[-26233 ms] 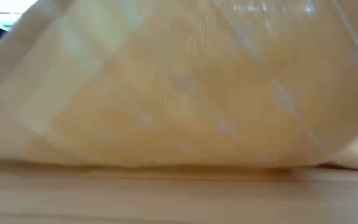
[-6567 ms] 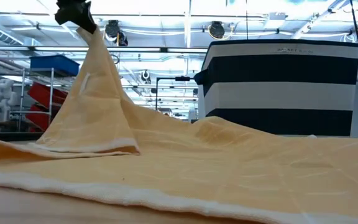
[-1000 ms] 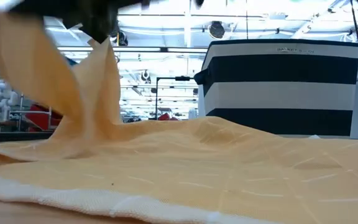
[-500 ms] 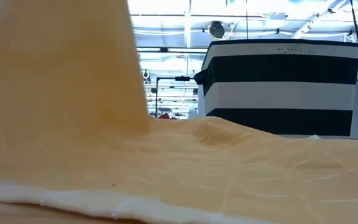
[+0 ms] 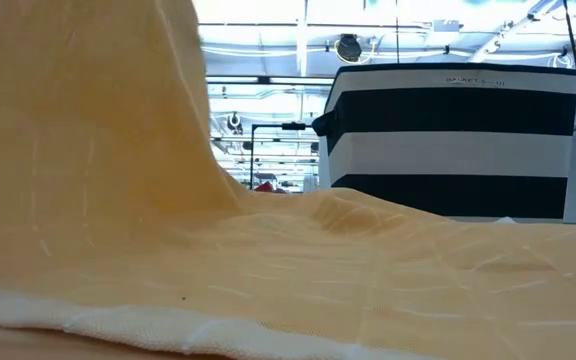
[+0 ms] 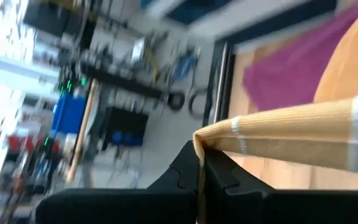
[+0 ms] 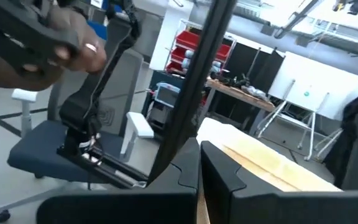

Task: Fold towel
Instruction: Fold the orange checkered towel

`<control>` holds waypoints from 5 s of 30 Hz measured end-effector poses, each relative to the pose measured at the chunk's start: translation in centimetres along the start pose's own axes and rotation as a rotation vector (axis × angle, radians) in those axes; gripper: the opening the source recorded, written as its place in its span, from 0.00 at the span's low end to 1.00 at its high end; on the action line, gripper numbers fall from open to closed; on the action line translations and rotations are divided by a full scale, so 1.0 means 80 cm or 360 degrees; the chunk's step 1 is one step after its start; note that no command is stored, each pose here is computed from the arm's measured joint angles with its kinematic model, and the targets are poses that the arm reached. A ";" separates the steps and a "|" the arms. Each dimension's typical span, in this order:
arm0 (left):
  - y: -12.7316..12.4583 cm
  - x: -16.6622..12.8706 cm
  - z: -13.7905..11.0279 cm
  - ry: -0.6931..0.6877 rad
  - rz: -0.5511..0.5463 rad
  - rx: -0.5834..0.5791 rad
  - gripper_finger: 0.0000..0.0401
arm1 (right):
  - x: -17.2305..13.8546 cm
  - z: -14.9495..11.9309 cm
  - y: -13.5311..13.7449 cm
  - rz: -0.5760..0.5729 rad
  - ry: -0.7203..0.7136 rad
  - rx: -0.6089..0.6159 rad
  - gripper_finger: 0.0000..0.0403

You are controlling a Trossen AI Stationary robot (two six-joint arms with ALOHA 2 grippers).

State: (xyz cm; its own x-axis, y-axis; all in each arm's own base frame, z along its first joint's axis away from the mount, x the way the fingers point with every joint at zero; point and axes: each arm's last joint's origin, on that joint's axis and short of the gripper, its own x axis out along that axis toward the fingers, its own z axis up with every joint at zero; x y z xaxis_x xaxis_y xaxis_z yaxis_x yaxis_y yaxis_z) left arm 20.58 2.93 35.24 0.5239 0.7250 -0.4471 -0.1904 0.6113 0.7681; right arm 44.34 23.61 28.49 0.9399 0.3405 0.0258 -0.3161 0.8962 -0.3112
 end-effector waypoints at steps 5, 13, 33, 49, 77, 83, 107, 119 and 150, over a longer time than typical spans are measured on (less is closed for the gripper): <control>-0.008 0.008 0.029 -0.0298 -0.0131 0.0035 0.00 | 0.000 -0.004 0.031 -0.0102 0.0063 -0.0078 0.00; -0.035 0.050 0.066 -0.0548 -0.0323 0.0084 0.00 | -0.016 0.004 0.079 -0.0363 0.0263 -0.0138 0.00; -0.085 0.135 0.119 -0.1066 -0.0515 -0.0060 0.00 | -0.077 -0.012 0.180 -0.0658 0.0743 0.0200 0.00; -0.136 0.183 0.130 -0.1163 -0.0643 -0.0151 0.00 | -0.116 -0.032 0.207 -0.0767 0.0977 0.0448 0.00; -0.218 0.256 0.122 -0.1232 -0.0675 -0.0265 0.00 | -0.144 -0.067 0.218 -0.0799 0.1442 0.0956 0.00; -0.217 0.257 0.122 -0.1236 -0.0667 -0.0266 0.02 | -0.142 -0.087 0.225 -0.0819 0.1529 0.0991 0.00; -0.236 0.273 0.114 -0.1192 -0.0692 -0.0328 0.45 | -0.152 -0.089 0.223 -0.0971 0.1549 0.1065 0.25; -0.225 0.267 0.120 -0.1265 -0.0653 -0.0411 0.53 | -0.167 -0.074 0.240 -0.1005 0.1381 0.0977 0.55; -0.249 0.212 0.085 -0.0348 -0.1114 -0.0023 0.53 | -0.254 -0.117 0.183 -0.1940 0.1526 0.0771 0.50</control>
State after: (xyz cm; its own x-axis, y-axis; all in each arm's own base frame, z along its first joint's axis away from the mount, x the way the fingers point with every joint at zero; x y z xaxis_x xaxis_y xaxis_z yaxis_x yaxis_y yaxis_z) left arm 38.89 0.87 15.48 0.6803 0.0845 -0.7280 0.2393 0.9133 0.3296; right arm 21.85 27.12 14.49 0.3220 -0.7263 -0.6072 0.8012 0.5508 -0.2340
